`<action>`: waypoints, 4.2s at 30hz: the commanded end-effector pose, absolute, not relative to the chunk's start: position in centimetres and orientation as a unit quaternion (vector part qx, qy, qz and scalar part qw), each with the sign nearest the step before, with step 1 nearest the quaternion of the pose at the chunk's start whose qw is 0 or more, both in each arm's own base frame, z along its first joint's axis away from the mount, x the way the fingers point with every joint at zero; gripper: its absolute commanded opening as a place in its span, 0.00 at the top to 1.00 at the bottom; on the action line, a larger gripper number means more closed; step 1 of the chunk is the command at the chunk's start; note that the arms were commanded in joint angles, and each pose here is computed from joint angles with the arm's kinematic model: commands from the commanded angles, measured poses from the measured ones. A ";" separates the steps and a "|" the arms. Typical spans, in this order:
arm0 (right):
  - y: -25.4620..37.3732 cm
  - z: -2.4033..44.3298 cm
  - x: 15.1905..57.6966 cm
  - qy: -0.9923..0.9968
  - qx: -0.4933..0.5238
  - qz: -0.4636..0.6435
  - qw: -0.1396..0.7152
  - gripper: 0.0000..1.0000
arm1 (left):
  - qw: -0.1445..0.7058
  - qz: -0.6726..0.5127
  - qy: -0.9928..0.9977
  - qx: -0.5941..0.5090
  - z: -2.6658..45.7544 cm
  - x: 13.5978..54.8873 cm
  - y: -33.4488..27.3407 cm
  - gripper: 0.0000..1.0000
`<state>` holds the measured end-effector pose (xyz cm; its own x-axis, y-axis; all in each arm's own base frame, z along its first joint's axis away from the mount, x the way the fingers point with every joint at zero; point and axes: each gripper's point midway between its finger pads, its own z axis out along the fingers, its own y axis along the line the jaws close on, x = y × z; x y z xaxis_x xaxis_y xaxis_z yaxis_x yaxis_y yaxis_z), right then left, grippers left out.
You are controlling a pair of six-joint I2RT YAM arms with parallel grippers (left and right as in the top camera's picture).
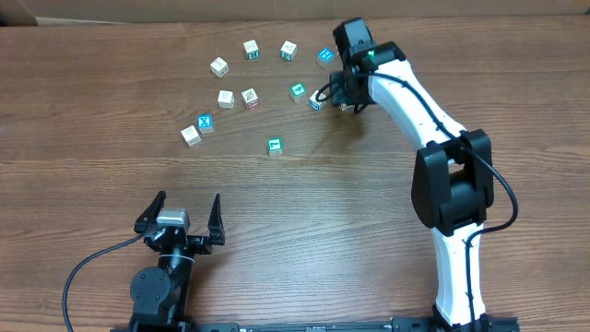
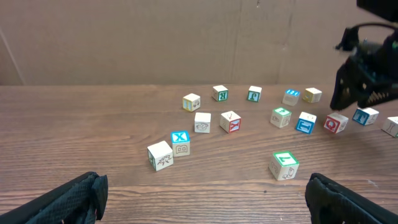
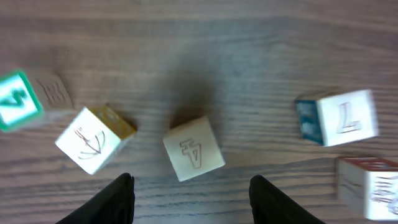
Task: Form a horizontal line
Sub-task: 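Open the right gripper and move back to the right side of the arc, then lower the right gripper onto a white block and grasp it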
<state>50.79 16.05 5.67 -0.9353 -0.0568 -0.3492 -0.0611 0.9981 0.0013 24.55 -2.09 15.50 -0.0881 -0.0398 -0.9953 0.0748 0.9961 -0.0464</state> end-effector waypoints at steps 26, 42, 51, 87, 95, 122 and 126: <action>15.0 3.0 52.2 0.975 -0.075 -0.013 0.209 0.45 | 0.679 -0.036 0.733 0.019 15.6 24.5 -2.1 0.01; 15.3 3.0 52.1 0.975 -0.077 -0.005 0.207 0.48 | 0.679 -0.036 0.733 0.019 15.6 24.5 -2.1 0.00; 15.7 3.0 52.2 0.975 -0.078 0.007 0.209 0.52 | 0.679 -0.036 0.733 0.019 15.6 24.5 -2.1 0.00; 15.8 2.3 51.4 0.979 -0.063 0.017 0.193 0.64 | 0.679 -0.036 0.733 0.019 15.6 24.5 -2.1 0.00; 15.9 2.4 51.5 0.978 -0.063 0.017 0.197 0.58 | 0.679 -0.036 0.733 0.019 15.6 24.5 -2.1 0.00; 22.9 16.9 48.1 0.957 -0.013 0.133 0.256 0.84 | 0.679 -0.036 0.733 0.019 15.6 24.5 -2.1 0.00; 26.7 16.0 45.0 0.964 -0.020 0.146 0.219 0.84 | 0.679 -0.036 0.733 0.019 15.6 24.5 -2.1 0.00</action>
